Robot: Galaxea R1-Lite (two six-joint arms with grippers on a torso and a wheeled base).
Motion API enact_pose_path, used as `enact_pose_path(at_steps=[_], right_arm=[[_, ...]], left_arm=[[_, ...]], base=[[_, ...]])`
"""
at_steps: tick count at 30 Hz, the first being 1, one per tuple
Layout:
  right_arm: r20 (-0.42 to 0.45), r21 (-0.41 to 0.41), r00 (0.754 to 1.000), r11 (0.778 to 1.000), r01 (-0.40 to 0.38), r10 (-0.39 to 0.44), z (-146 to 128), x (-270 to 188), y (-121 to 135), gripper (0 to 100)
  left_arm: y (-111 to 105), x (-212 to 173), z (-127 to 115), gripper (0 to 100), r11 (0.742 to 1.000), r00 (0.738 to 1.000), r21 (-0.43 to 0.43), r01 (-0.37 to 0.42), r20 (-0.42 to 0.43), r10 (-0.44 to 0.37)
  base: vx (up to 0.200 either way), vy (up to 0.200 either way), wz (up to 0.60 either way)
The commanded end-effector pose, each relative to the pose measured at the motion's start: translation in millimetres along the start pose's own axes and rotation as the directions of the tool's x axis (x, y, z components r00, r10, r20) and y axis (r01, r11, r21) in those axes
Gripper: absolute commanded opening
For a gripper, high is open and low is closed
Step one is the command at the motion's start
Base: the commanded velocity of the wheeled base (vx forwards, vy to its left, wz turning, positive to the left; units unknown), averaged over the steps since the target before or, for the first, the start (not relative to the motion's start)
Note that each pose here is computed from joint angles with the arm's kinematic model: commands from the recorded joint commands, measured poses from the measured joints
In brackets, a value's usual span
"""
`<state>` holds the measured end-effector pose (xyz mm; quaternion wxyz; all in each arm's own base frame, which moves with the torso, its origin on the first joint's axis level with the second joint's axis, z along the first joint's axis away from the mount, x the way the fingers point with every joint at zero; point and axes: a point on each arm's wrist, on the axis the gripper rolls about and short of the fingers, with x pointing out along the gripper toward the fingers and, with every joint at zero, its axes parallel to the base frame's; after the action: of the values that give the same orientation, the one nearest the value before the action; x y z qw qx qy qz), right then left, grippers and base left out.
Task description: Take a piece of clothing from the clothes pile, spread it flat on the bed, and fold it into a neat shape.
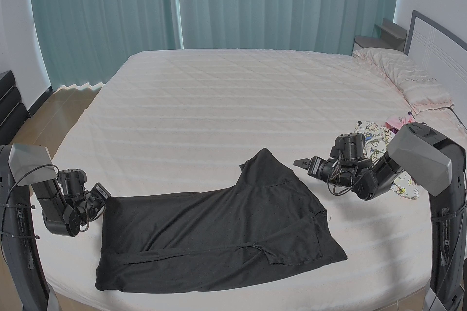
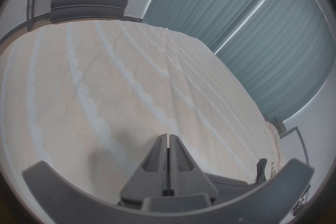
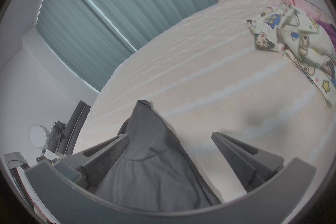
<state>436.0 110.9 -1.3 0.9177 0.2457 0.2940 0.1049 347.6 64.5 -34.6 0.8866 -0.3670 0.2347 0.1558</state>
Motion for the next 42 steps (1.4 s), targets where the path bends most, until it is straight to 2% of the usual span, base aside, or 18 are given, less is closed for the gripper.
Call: enact_pose_path(at_steps=[1,5,9,13,21,38,39,42], right_arm=[[-0.012,-0.052,0.999,0.998,-0.035,0.034,-1,21,13,100],[-0.001,-0.07,0.998,0.996,-0.055,0.055,1,31,18,100],[-0.049,-0.118,0.996,0.99,-0.075,0.069,-12,43,27,100],[-0.046,-0.153,0.995,0.983,-0.098,0.092,-16,50,36,100],[-0.027,-0.154,0.995,0.983,-0.097,0.094,-4,68,38,100],[-0.059,-0.153,0.995,0.984,-0.094,0.085,-22,80,32,100],[-0.06,-0.153,0.995,0.984,-0.093,0.085,-23,81,30,0],[-0.056,-0.15,0.995,0.984,-0.093,0.085,-22,82,30,0]], left_arm=[[-1,-1,9,0,1.0,0.999,-0.023,0.015,0.035,-0.014],[-1,-1,13,0,0.999,0.997,-0.031,0.03,0.066,-0.028],[-1,-1,15,0,0.998,0.996,-0.055,0.037,0.085,-0.032],[1,-1,18,0,0.998,0.995,-0.057,0.031,0.092,-0.026],[4,1,15,0,0.998,0.996,-0.057,0.024,0.082,-0.019],[4,0,15,0,0.998,0.997,-0.058,0.027,0.077,-0.023],[4,0,15,0,0.998,0.997,-0.058,0.027,0.079,-0.022],[4,0,15,0,0.998,0.997,-0.058,0.027,0.077,-0.023]], base=[[0.0,0.0,0.0],[0.0,0.0,0.0],[0.0,0.0,0.0],[0.0,0.0,0.0],[0.0,0.0,0.0],[0.0,0.0,0.0],[0.0,0.0,0.0],[0.0,0.0,0.0]])
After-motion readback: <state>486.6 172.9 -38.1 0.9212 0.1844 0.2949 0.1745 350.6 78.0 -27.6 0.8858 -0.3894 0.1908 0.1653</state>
